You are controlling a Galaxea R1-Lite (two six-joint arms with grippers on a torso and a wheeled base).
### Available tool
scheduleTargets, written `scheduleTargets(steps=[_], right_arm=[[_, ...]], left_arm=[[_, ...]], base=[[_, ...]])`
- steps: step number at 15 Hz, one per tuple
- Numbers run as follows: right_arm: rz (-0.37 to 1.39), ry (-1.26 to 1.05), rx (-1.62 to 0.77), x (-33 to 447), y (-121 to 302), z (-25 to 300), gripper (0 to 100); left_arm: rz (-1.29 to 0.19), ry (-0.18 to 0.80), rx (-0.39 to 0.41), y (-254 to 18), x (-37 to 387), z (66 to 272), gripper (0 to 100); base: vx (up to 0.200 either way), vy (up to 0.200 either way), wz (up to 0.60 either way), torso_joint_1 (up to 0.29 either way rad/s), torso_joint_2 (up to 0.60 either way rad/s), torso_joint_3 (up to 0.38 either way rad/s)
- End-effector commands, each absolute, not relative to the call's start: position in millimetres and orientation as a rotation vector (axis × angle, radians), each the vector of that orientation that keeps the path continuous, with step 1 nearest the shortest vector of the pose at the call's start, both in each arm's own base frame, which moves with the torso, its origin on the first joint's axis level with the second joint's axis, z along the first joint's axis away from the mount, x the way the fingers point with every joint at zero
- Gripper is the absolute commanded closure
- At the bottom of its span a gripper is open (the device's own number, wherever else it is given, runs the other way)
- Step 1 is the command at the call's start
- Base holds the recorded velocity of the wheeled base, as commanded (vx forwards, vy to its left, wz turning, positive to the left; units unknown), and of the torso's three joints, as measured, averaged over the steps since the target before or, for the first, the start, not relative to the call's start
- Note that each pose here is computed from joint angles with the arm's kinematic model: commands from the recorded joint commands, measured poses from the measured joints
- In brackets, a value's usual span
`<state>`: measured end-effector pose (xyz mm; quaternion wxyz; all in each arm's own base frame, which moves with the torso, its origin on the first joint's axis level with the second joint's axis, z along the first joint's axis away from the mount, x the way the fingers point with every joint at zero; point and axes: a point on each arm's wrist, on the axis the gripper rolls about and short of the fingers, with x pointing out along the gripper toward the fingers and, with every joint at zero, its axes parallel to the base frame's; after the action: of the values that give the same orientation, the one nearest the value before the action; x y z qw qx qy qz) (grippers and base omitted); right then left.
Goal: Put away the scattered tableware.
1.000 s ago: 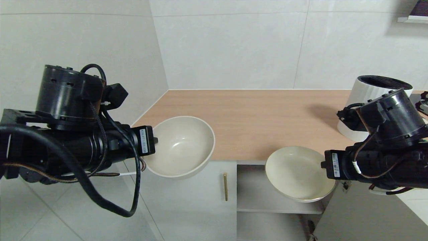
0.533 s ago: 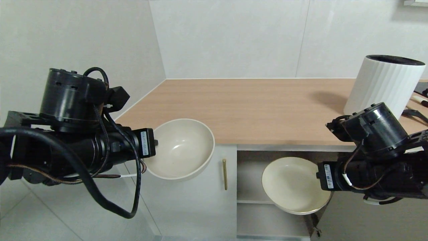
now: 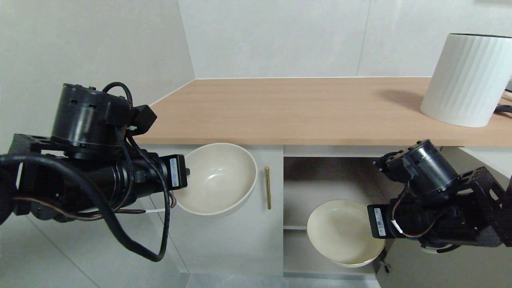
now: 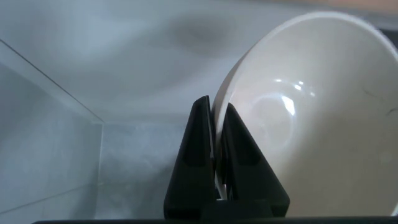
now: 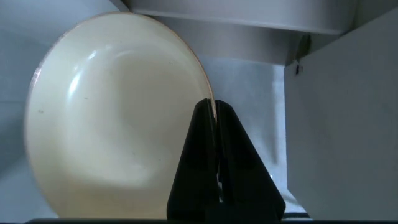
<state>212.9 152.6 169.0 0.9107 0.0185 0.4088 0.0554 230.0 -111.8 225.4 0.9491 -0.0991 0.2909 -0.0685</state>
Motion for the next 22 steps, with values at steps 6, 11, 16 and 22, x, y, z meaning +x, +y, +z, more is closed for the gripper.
scheduleTargets(steps=[6, 11, 16, 22], right_arm=[[0.105, 0.87, 0.021, 218.4, 157.0, 157.3, 100], [0.103, 0.893, 0.013, 219.6, 156.6, 149.9, 100], [0.004, 0.871, 0.063, 285.3, 157.4, 89.4, 100], [-0.09, 0.843, 0.064, 360.1, 136.8, 50.7, 100]], left_arm=[[-0.139, 0.595, -0.2, -112.2, 230.7, 224.6, 100], [-0.137, 0.602, -0.197, -113.0, 232.2, 222.7, 100], [-0.145, 0.614, -0.175, -115.2, 233.0, 219.0, 100], [-0.157, 0.613, -0.154, -115.8, 230.6, 218.4, 100]], base=[[0.0, 0.0, 0.0, -0.038, 0.34, 0.299], [0.0, 0.0, 0.0, 0.0, 0.01, 0.008], [0.0, 0.0, 0.0, 0.0, 0.0, 0.0], [0.0, 0.0, 0.0, 0.0, 0.0, 0.0]])
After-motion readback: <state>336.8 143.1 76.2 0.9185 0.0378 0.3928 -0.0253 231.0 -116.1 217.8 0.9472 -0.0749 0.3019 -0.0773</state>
